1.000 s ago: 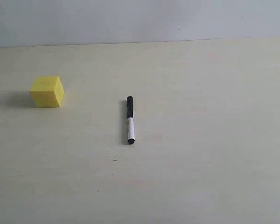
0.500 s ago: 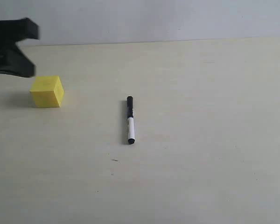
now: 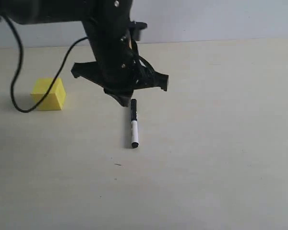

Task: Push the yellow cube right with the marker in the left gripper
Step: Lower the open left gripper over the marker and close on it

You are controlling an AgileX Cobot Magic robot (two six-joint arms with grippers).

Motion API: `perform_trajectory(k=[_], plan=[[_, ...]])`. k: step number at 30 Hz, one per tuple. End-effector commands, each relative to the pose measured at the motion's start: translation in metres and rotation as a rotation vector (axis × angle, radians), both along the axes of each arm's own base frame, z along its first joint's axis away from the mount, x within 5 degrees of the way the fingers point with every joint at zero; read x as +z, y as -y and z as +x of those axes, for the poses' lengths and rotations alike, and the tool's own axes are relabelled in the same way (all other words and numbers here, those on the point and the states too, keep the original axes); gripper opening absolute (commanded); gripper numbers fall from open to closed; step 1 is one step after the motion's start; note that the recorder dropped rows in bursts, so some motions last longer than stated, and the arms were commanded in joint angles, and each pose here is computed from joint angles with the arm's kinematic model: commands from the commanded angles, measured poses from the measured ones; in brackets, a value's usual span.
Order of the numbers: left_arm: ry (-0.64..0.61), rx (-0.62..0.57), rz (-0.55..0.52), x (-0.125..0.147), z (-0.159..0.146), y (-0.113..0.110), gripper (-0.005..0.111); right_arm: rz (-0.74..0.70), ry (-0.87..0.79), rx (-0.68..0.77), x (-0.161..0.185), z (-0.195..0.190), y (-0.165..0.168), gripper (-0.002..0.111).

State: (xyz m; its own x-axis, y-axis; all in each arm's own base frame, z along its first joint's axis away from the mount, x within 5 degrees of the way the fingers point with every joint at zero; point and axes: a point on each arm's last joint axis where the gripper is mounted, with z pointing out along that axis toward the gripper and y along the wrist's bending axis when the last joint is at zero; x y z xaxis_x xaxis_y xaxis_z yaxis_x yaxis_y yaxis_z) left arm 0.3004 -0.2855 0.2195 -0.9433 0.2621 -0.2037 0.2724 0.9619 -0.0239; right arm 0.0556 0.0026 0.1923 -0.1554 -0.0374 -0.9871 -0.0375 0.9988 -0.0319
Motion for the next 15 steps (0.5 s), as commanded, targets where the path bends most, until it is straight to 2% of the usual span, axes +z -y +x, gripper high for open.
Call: perform_trajectory(k=[1, 4, 9, 11, 15], plan=[[-0.078, 0.016, 0.038, -0.028, 0.008, 0.014, 0.003, 0.001, 0.009, -0.004, 0.0, 0.0, 0.0, 0.0], [-0.109, 0.024, 0.037, -0.042, 0.011, 0.019, 0.015, 0.001, 0.009, -0.004, 0.0, 0.0, 0.0, 0.0], [-0.123, 0.036, 0.046, -0.055, 0.013, 0.022, 0.045, 0.001, 0.009, -0.004, 0.0, 0.0, 0.0, 0.0], [-0.123, 0.041, 0.045, -0.058, 0.014, 0.022, 0.05, 0.001, 0.009, -0.004, 0.0, 0.0, 0.0, 0.0], [-0.132, 0.062, 0.051, -0.067, 0.015, 0.023, 0.05, 0.001, 0.009, -0.004, 0.0, 0.0, 0.0, 0.0]])
